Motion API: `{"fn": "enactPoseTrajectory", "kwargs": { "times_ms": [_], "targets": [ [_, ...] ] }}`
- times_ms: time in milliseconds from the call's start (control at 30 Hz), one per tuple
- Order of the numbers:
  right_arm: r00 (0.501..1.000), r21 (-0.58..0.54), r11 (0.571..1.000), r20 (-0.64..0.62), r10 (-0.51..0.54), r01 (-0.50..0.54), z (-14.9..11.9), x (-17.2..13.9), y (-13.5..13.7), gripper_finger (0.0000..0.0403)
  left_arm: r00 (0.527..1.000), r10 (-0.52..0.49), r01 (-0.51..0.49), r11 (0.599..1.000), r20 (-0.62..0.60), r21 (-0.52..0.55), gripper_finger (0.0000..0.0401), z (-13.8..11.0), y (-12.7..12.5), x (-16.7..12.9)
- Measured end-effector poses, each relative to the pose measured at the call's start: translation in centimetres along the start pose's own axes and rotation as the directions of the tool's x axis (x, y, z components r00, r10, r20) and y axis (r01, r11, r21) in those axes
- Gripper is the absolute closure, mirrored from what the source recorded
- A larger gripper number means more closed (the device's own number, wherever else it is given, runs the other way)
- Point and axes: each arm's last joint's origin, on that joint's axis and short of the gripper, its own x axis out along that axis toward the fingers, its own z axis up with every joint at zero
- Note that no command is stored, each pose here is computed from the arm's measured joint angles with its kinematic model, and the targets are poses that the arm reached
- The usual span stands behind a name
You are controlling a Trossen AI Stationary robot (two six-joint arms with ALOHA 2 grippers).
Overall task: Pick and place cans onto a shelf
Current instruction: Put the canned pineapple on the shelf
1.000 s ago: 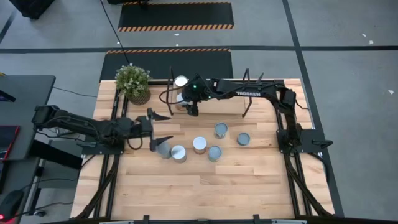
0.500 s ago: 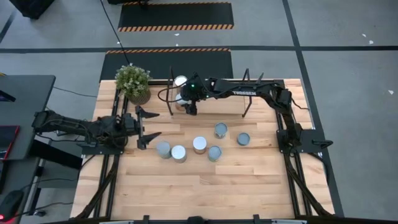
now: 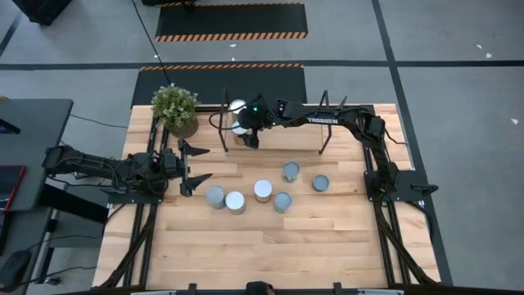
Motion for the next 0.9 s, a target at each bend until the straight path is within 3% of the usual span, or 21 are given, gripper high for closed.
{"fn": "enactPoseTrajectory", "kwargs": {
  "times_ms": [167, 333, 567, 667, 900],
  "targets": [
    [1.0, -0.027, 0.999, -0.014, -0.022, 0.021, 0.1, -0.4, 0.0, 0.0015, 1.0, 0.0, 0.0, 1.0, 0.0, 0.0, 0.0012, 0.0, 0.0, 0.0],
    [1.0, -0.041, 0.999, 0.006, -0.029, 0.029, 1.4, -2.9, 0.4, 0.0015, 1.0, 0.0, 0.0, 1.0, 0.0, 0.0, 0.0012, 0.0, 0.0, 0.0],
    [0.984, -0.13, 0.987, -0.137, -0.113, 0.095, 1.3, -5.5, 1.3, 0.0018, 1.0, 0.0, 0.0, 1.0, 0.0, 0.0, 0.0012, 0.0, 0.0, 0.0],
    [0.967, -0.126, 0.986, -0.217, -0.137, 0.111, 0.3, -5.3, 1.4, 0.0024, 1.0, 0.0, 0.0, 1.0, 0.001, 0.0, 0.0012, 0.0, 0.0, 0.0],
    [0.96, -0.084, 0.976, -0.182, -0.215, 0.202, -1.7, -2.6, 0.5, 0.0033, 1.0, 0.0, 0.0, 1.0, 0.002, -0.02, 0.0012, 0.0, 0.0, 0.0]
  ]
}}
